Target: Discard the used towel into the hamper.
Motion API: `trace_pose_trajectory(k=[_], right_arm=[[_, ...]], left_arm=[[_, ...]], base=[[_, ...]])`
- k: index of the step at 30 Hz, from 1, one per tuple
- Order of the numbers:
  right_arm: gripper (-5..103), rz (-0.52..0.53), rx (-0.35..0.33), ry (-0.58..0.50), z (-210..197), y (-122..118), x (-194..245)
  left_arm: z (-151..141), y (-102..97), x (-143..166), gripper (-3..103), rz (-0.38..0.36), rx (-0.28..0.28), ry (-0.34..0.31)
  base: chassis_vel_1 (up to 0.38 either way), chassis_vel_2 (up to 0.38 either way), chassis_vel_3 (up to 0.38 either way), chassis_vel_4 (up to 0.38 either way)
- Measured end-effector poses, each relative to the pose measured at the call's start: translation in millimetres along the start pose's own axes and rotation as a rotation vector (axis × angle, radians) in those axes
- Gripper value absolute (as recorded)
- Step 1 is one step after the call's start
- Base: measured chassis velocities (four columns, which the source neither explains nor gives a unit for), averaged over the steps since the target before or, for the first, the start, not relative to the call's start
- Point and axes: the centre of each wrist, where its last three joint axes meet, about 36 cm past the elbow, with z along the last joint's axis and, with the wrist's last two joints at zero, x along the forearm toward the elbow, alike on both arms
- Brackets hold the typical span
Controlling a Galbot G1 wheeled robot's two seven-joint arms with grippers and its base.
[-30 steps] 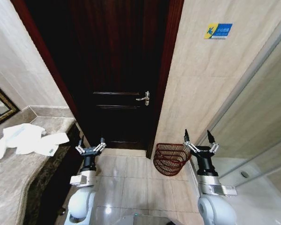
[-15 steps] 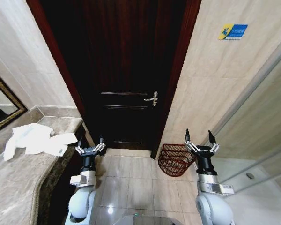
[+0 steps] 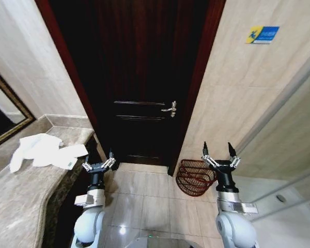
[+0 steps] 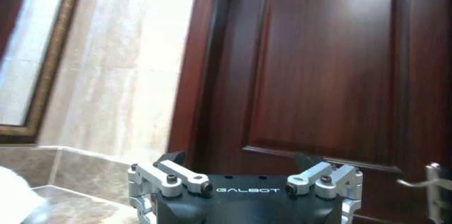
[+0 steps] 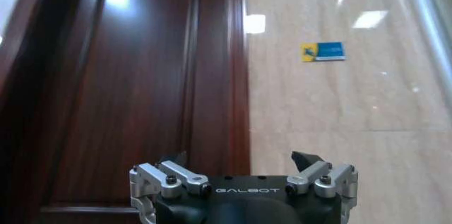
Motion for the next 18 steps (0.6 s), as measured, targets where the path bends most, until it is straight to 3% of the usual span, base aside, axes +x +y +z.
trace_pose_trajectory(k=[18], right_arm=[[100, -0.02, -0.003, -0.022, 9.9, 0.6, -9.8]], left_arm=[[4.5, 2.3, 8.0, 100, -0.01, -0.021, 0.018]], base=[[0.109, 0.106, 0.11, 0.108]])
